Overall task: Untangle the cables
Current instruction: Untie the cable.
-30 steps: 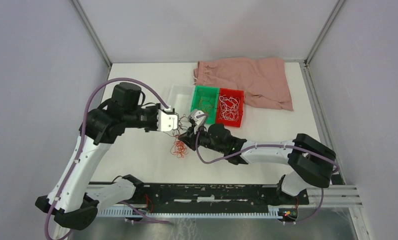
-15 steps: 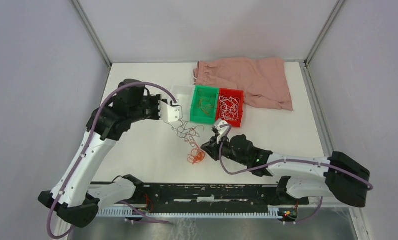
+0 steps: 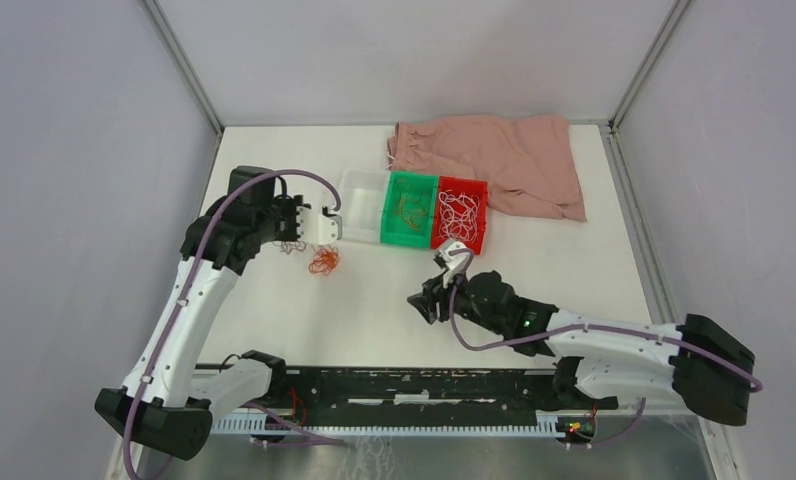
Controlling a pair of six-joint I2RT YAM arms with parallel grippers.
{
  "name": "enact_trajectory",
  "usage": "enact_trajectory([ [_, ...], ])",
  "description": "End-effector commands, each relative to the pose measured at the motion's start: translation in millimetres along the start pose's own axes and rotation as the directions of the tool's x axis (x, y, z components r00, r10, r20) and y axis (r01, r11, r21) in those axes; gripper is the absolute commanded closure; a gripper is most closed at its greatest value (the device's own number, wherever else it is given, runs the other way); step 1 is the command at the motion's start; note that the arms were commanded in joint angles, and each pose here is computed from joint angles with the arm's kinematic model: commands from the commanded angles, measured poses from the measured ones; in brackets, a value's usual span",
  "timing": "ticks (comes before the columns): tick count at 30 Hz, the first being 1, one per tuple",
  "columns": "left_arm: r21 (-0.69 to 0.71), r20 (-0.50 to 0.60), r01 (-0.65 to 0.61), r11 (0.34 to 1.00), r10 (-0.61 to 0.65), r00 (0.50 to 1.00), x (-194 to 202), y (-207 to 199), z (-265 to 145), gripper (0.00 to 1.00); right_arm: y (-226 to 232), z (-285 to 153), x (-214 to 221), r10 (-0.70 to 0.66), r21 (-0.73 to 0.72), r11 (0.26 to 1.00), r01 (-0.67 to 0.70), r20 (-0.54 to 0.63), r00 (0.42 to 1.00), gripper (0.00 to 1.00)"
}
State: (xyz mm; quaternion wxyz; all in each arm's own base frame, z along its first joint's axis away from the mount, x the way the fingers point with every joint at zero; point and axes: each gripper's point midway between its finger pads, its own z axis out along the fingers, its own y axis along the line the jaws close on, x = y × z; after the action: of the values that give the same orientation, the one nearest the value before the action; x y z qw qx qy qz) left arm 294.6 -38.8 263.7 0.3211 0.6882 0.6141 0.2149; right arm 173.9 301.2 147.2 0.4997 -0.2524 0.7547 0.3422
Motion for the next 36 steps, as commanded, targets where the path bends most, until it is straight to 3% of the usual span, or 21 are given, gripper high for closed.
enact_trajectory([
  [1,-0.01,0.118,0.038,0.999,-0.036,0.992,-20.9,4.1,-12.0,0.97,23.4,40.6,-14.7,-0.032,-0.067,0.997,0.031,-0.005,0.999,0.41],
  [5,-0.006,0.112,0.062,0.998,-0.061,0.992,-19.5,1.6,-14.7,0.97,36.2,101.5,-10.2,-0.054,-0.078,0.996,0.05,-0.047,0.997,0.34],
  [8,-0.009,0.119,0.066,0.998,-0.064,0.991,-20.4,1.1,-19.4,0.97,40.5,142.3,-20.9,-0.005,-0.036,0.999,0.004,-0.022,1.0,0.27],
  [11,-0.011,0.133,0.074,0.997,-0.071,0.989,-23.0,1.3,-22.9,0.97,36.2,178.0,-23.9,0.058,0.034,0.998,-0.059,0.014,0.998,0.26],
  [16,0.008,0.153,0.102,0.995,-0.102,0.983,-27.1,-1.1,-25.3,0.97,22.2,220.7,-20.0,0.128,0.15,0.979,-0.135,0.057,0.99,0.28],
  [19,0.006,0.154,0.103,0.995,-0.103,0.983,-27.3,-1.1,-26.9,0.97,24.0,241.7,-14.9,0.168,0.15,0.973,-0.175,0.06,0.984,0.31],
  [25,0.016,0.157,0.1,0.995,-0.101,0.982,-28.1,-2.4,-28.6,0.97,7.0,266.1,-0.7,0.222,0.267,0.937,-0.225,0.042,0.974,0.4],
  [28,0.02,0.16,0.1,0.995,-0.102,0.982,-28.4,-3.7,-29.8,0.97,4.5,275.3,0.7,0.217,0.27,0.937,-0.223,0.052,0.975,0.51],
  [31,0.028,0.145,0.091,0.996,-0.094,0.985,-25.7,-6.6,-29.3,0.97,3.3,276.7,3.3,0.208,0.279,0.938,-0.207,0.029,0.978,0.76],
  [34,0.031,0.116,0.08,0.996,-0.084,0.99,-19.7,-11.5,-23.0,0.97,-0.9,259.3,-6.1,0.187,0.278,0.94,-0.195,0.057,0.981,0.94],
  [36,0.05,0.099,0.082,0.995,-0.086,0.991,-15.7,-23.2,-10.6,0.97,-6.1,238.3,-19.6,0.159,0.276,0.945,-0.177,0.087,0.983,0.99],
])
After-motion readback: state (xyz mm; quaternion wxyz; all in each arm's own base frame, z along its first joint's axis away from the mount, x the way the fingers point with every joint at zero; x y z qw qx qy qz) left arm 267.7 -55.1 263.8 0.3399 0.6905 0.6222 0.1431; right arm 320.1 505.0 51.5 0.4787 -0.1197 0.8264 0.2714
